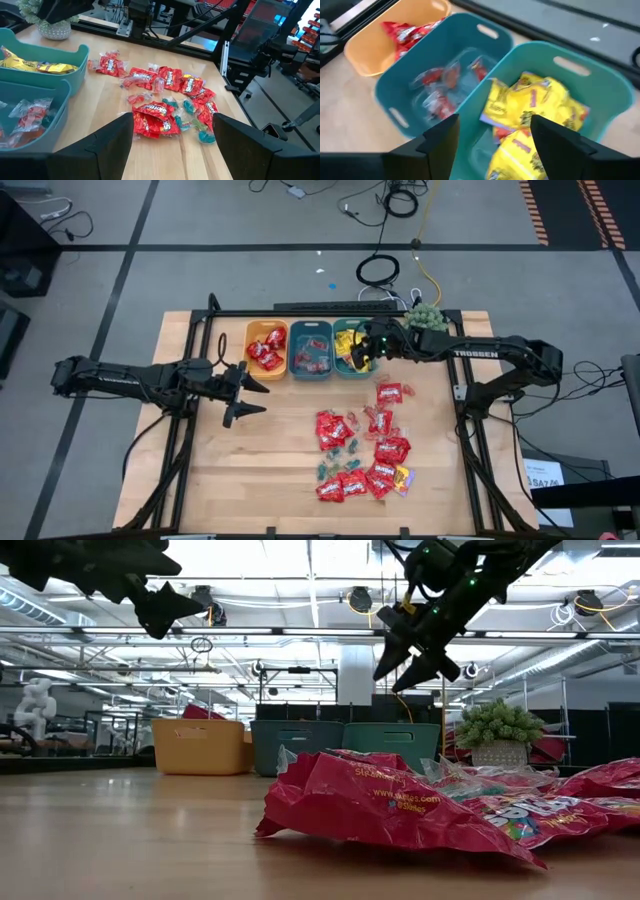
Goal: Sort candy
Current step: Put the red candy into the yellow bin
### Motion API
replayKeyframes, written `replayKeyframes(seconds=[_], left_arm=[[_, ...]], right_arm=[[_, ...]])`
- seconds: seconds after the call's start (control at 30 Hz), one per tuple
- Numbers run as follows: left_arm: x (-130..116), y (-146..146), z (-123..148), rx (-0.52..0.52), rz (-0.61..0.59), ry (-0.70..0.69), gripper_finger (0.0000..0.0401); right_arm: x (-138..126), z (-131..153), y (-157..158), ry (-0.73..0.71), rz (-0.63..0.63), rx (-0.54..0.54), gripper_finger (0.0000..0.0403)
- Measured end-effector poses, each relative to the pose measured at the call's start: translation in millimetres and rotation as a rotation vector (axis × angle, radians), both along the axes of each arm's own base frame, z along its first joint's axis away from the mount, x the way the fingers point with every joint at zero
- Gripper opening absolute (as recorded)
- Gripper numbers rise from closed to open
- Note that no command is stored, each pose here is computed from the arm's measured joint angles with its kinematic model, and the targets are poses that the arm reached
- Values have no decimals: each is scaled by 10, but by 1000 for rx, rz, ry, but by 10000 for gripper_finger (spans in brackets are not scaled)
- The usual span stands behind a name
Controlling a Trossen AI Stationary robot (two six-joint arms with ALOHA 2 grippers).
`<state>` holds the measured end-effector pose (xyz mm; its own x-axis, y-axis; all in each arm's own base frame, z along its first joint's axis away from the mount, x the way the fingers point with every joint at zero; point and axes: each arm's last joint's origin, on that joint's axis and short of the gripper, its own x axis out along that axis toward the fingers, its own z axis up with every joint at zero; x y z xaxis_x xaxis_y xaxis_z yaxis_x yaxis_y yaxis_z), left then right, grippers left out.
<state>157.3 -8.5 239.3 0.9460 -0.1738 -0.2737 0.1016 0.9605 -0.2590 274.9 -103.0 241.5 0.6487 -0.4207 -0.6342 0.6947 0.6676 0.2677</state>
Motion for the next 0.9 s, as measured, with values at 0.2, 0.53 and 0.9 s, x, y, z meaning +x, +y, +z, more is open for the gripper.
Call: replayKeyframes(seconds=[0.2, 0.53, 0.9], left_arm=[[0, 0, 1, -1, 0, -1, 281], [0, 0, 2, -2, 1, -2, 281], [1, 0, 3, -4, 1, -2, 281]], right_arm=[[12, 3, 19, -17, 42, 30, 242], [195, 17, 551, -12, 432, -58, 242], [484, -408, 1287, 98, 810, -200, 242]])
